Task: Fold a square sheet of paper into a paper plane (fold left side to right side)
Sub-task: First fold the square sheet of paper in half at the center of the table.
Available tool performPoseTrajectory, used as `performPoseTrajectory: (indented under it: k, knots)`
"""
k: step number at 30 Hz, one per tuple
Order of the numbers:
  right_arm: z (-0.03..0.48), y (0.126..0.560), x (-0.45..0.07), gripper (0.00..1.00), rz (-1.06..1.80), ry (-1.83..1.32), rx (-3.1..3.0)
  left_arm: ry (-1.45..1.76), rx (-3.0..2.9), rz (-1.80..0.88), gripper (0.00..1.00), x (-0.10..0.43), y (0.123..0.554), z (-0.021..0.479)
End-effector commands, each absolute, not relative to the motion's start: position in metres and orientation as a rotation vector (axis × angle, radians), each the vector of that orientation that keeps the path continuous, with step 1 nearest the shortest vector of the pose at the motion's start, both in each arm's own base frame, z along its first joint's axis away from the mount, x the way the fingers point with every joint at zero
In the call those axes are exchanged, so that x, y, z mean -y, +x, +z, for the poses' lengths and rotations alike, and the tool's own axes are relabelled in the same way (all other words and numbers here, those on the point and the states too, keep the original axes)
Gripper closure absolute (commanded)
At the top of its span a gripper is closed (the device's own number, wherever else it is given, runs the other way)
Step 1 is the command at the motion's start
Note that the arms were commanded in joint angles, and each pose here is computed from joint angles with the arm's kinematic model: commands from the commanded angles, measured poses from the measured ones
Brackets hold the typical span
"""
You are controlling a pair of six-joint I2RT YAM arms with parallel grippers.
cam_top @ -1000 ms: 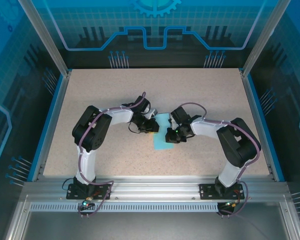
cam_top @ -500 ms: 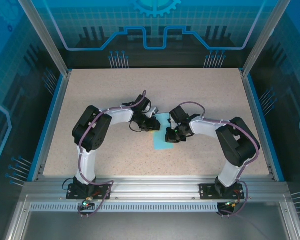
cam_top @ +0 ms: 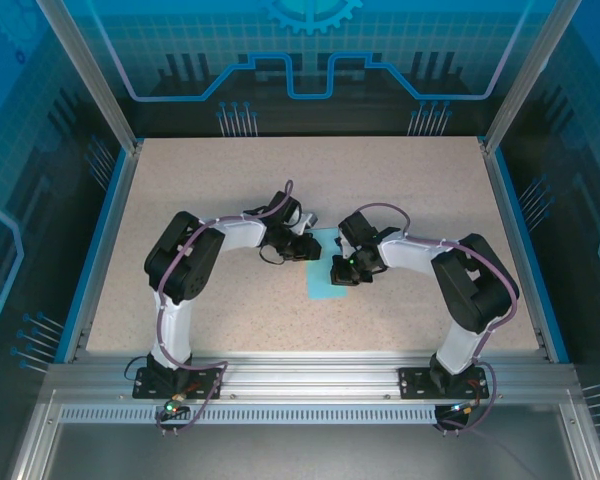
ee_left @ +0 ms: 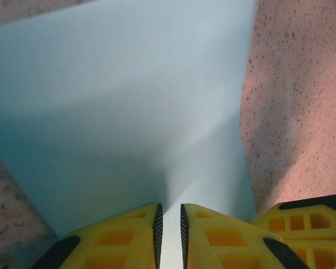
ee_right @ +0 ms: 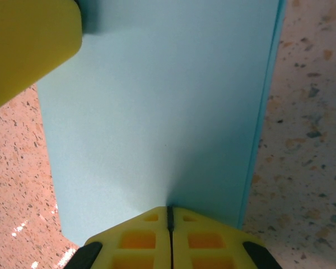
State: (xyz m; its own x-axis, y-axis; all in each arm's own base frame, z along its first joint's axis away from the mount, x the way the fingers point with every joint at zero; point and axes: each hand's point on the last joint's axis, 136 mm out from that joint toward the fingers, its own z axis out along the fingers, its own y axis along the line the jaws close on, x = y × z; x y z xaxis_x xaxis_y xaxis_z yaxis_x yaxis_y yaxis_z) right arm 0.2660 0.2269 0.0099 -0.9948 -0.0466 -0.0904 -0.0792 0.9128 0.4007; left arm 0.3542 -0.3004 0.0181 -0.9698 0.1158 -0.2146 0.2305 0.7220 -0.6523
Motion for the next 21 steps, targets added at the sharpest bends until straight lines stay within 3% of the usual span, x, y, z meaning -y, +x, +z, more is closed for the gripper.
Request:
performPoseTrajectory:
  k: [1, 21]
  knots:
    - [-0.021, 0.244, -0.193, 0.92, 0.371, -0.085, -3.127, 0.27, -2.793, -1.011, 0.8, 0.287, 0.351, -0.007]
    - [-0.03, 0.237, -0.18, 0.93, 0.329, -0.068, -3.156, 0.093, -2.736, -0.876, 0.8, 0.25, 0.416, -0.001]
